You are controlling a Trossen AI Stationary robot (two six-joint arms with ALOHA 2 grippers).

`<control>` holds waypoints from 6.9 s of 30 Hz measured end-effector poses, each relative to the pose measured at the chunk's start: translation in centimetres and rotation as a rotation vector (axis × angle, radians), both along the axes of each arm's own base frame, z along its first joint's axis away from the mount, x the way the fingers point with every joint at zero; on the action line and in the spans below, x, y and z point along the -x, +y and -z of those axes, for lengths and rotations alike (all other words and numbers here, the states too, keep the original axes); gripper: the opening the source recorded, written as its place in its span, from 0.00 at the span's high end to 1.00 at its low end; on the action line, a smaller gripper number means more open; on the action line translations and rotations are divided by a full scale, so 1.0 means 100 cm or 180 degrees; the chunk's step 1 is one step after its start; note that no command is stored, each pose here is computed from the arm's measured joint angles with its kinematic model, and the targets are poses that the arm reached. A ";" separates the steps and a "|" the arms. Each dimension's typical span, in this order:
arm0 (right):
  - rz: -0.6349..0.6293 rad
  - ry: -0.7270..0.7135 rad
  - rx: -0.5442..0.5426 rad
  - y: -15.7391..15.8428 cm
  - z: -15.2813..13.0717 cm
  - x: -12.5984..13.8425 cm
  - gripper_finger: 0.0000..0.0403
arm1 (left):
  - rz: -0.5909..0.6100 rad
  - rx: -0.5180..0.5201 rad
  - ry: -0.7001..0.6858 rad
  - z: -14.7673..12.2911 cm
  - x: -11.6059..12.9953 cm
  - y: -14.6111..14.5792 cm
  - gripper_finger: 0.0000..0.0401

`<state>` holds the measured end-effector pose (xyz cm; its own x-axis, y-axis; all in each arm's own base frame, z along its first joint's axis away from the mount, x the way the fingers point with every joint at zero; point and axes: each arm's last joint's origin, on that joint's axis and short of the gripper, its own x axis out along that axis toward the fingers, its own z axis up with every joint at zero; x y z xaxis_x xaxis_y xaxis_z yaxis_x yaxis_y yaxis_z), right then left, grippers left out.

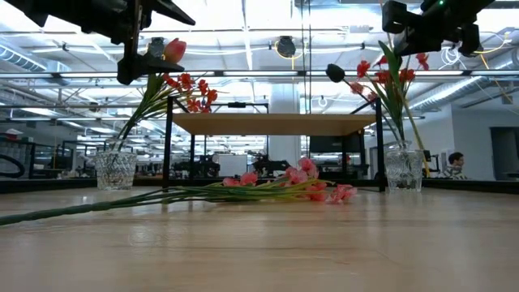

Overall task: Pick and place flowers into a vace then onto a shelf
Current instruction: Put the white flower into the right transparent vase

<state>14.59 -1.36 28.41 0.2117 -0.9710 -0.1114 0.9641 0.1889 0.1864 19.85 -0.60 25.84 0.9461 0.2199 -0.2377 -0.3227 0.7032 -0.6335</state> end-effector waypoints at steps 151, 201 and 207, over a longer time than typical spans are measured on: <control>-0.0249 0.0072 0.0473 -0.018 0.026 -0.038 1.00 | -0.0290 -0.0059 0.0142 0.005 -0.001 0.010 0.04; -0.0463 0.0098 -0.0117 -0.021 0.062 -0.035 0.64 | -0.0297 -0.0046 0.0138 0.005 -0.001 0.010 0.04; -0.0610 -0.0078 -0.0069 -0.016 0.056 -0.038 0.49 | -0.0297 -0.0045 0.0136 0.005 -0.001 0.010 0.04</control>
<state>18.42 -2.97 22.86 0.3954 -0.9101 -0.1242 0.9060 0.3642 0.2155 19.95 0.43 25.31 0.9104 0.3103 -0.2737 -0.4137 0.6776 -0.6080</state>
